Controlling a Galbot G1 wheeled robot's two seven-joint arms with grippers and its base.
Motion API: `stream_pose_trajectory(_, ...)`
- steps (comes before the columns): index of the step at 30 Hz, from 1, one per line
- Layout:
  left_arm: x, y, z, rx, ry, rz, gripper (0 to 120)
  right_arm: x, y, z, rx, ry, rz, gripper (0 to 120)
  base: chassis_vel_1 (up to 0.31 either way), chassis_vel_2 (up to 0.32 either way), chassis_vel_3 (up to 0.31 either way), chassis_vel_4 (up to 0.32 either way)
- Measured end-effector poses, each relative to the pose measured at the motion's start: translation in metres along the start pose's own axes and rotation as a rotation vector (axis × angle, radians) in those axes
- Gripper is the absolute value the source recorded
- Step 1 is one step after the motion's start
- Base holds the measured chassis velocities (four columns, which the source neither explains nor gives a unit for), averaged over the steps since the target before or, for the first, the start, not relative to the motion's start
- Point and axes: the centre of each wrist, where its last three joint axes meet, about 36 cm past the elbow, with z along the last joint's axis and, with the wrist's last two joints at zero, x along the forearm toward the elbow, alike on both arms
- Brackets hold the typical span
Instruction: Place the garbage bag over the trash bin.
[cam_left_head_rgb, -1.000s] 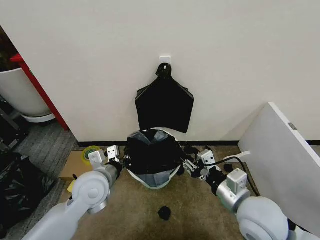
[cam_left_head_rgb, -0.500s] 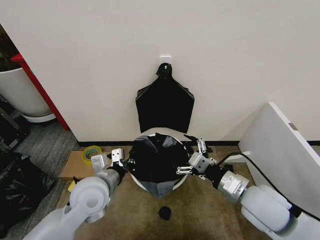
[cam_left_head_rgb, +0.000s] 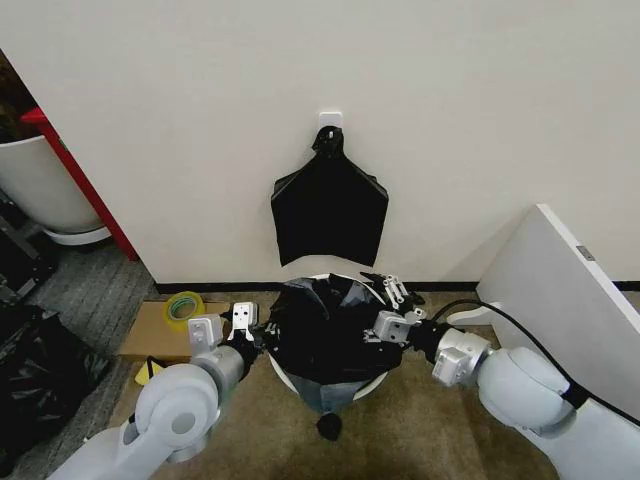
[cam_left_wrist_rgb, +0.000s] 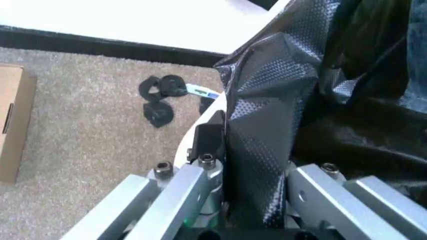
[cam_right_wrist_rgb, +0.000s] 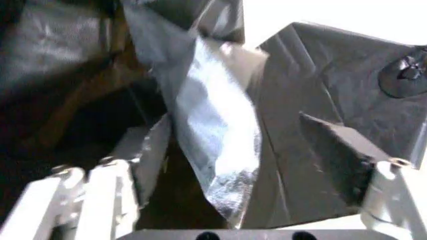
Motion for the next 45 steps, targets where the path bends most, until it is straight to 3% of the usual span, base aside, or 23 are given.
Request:
stream_pose_trajectory(15, 0.005, -0.001, 0.006, -0.015, 0.012, 0.015, 5, 0.003, 0.013, 0.008, -0.046, -0.096, 0.022, 11, 0.000, 0.000, 0.000, 0.000)
stream_pose_trajectory(19, 0.005, -0.001, 0.006, -0.016, 0.012, 0.016, 5, 0.003, 0.013, 0.009, -0.046, -0.101, 0.022, 8, 0.000, 0.000, 0.000, 0.000)
stream_pose_trajectory(20, 0.006, 0.000, 0.007, -0.023, 0.011, 0.019, 5, 0.004, 0.012, 0.010, -0.048, -0.112, 0.017, 0, 0.000, 0.000, 0.000, 0.000)
stream_pose_trajectory(25, 0.008, 0.002, 0.013, -0.080, -0.019, 0.031, 5, 0.005, 0.007, 0.010, -0.110, -0.140, 0.019, 0, 0.000, 0.000, 0.000, 0.000)
stream_pose_trajectory(31, 0.005, 0.010, 0.016, -0.233, -0.140, 0.091, 5, 0.012, -0.011, -0.007, -0.415, -0.132, 0.078, 0, 0.000, 0.000, 0.000, 0.000)
stream_pose_trajectory(33, 0.005, 0.010, 0.016, -0.238, -0.143, 0.093, 5, 0.012, -0.011, -0.007, -0.424, -0.128, 0.081, 0, 0.000, 0.000, 0.000, 0.000)
stream_pose_trajectory(39, 0.000, 0.016, 0.027, -0.326, -0.233, 0.144, 5, 0.013, -0.031, -0.003, -0.664, 0.026, 0.114, 0, 0.000, 0.000, 0.000, 0.000)
stream_pose_trajectory(45, 0.001, 0.021, 0.031, -0.432, -0.273, 0.192, 5, 0.016, -0.038, 0.009, -0.759, 0.059, 0.087, 0, 0.000, 0.000, 0.000, 0.000)
